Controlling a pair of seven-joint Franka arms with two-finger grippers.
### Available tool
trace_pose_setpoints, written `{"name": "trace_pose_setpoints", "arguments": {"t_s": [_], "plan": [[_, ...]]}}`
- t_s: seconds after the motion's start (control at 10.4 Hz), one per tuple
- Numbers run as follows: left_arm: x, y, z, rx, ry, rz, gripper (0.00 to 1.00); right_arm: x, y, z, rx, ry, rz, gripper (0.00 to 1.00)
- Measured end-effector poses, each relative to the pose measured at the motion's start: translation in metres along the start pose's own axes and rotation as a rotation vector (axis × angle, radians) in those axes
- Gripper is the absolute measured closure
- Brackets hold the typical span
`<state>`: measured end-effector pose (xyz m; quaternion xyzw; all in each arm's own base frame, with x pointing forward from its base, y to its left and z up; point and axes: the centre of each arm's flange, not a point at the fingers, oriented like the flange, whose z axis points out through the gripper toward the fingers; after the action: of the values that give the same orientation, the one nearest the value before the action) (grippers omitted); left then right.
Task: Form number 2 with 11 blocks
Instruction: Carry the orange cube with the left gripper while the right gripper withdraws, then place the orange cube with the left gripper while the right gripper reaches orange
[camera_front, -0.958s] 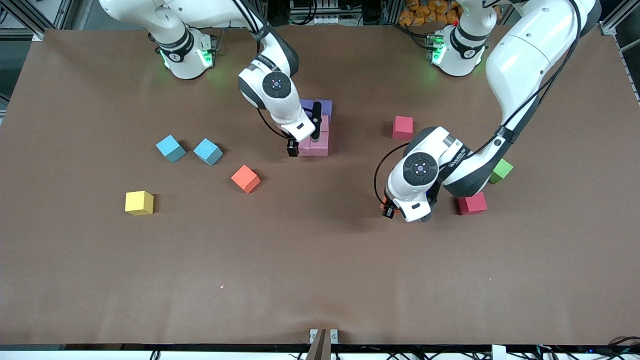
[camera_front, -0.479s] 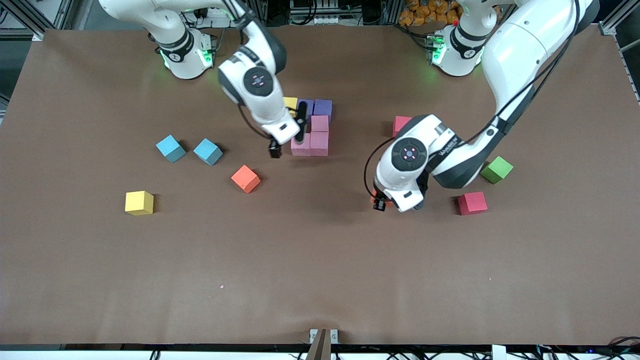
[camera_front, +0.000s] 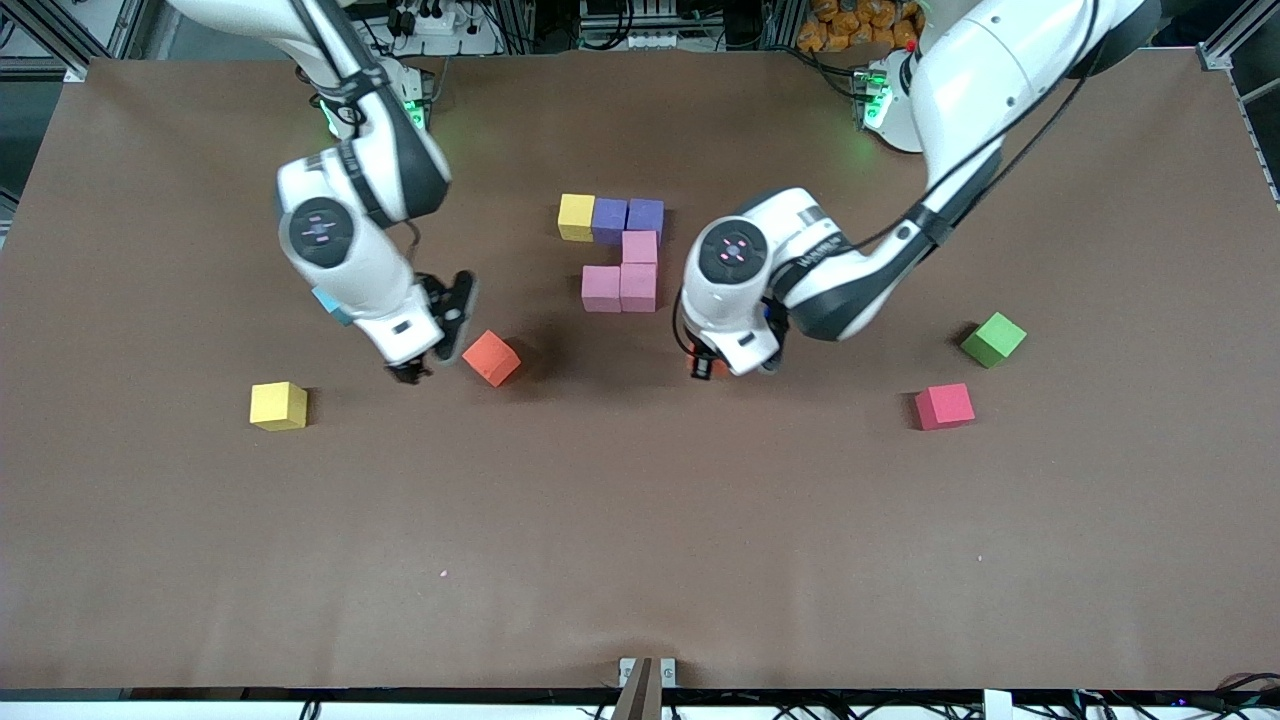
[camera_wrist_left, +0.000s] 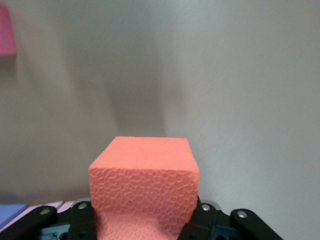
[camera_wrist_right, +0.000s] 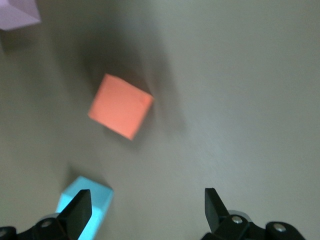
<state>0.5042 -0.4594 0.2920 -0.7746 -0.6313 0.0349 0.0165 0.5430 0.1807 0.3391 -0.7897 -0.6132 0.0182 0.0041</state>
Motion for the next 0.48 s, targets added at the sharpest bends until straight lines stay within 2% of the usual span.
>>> {"name": "trace_pose_setpoints", "arguments": {"t_s": [0.29,0.48], "plan": [[-0.067,-0.033,-0.003,-0.018,-0.004,-0.031,0.41,-0.084,0.043,-0.016,-0.013,0.012,0.154,0.0],[-0.097,-0.046,0.004,-0.036,0.015,-0.063,0.41,-0.12,0.058,-0.015,-0.039,0.029,0.297,0.0]]}}
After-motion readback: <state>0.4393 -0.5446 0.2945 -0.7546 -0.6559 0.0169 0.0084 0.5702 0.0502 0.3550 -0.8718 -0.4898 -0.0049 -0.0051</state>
